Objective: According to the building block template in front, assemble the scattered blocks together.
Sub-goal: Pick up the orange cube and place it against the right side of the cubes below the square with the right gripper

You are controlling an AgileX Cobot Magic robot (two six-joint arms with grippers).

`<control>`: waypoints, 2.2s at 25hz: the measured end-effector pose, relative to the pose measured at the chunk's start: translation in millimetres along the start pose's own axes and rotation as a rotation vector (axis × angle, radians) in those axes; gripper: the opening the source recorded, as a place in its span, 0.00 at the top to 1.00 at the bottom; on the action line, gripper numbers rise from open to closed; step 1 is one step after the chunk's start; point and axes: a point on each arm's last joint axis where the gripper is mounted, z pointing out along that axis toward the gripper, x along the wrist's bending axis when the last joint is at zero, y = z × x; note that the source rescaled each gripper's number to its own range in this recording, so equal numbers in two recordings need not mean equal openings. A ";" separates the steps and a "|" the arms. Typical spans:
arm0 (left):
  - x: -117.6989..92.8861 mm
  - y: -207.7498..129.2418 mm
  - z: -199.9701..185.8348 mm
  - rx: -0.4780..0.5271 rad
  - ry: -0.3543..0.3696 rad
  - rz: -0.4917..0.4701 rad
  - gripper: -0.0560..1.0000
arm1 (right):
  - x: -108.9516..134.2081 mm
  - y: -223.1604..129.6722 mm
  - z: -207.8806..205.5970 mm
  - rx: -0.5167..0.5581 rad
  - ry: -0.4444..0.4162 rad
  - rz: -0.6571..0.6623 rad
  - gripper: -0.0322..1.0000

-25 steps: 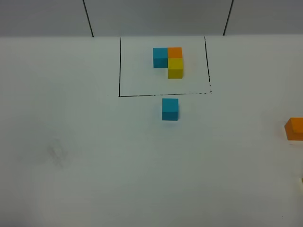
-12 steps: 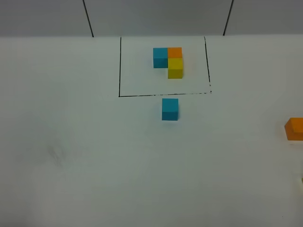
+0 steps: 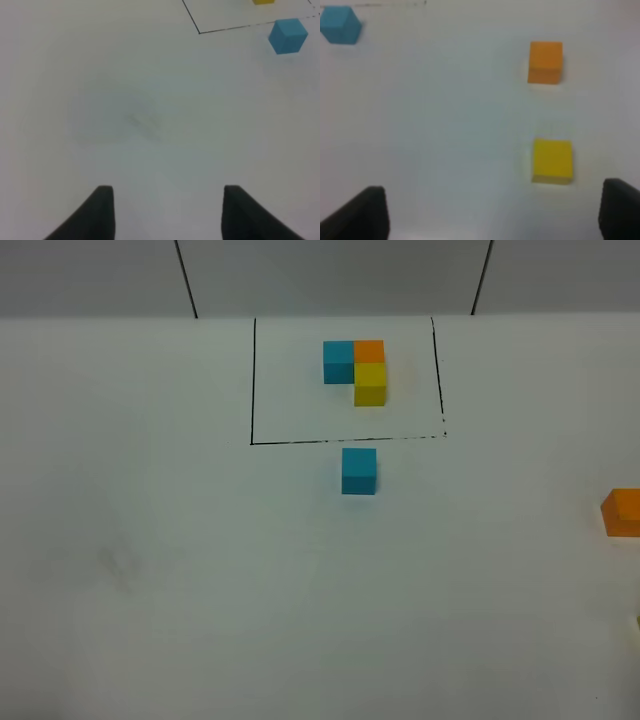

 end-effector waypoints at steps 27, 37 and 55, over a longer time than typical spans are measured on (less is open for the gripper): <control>0.0 0.0 0.0 0.000 0.000 -0.001 0.88 | -27.9 97.4 220.9 0.441 -0.110 -0.039 0.27; -0.1 0.0 0.0 0.000 -0.001 -0.002 0.88 | -41.3 87.2 259.8 0.455 -0.118 -0.026 0.27; -0.1 0.0 0.0 0.000 -0.001 -0.002 0.88 | -58.4 67.8 297.6 0.495 -0.110 -0.001 0.27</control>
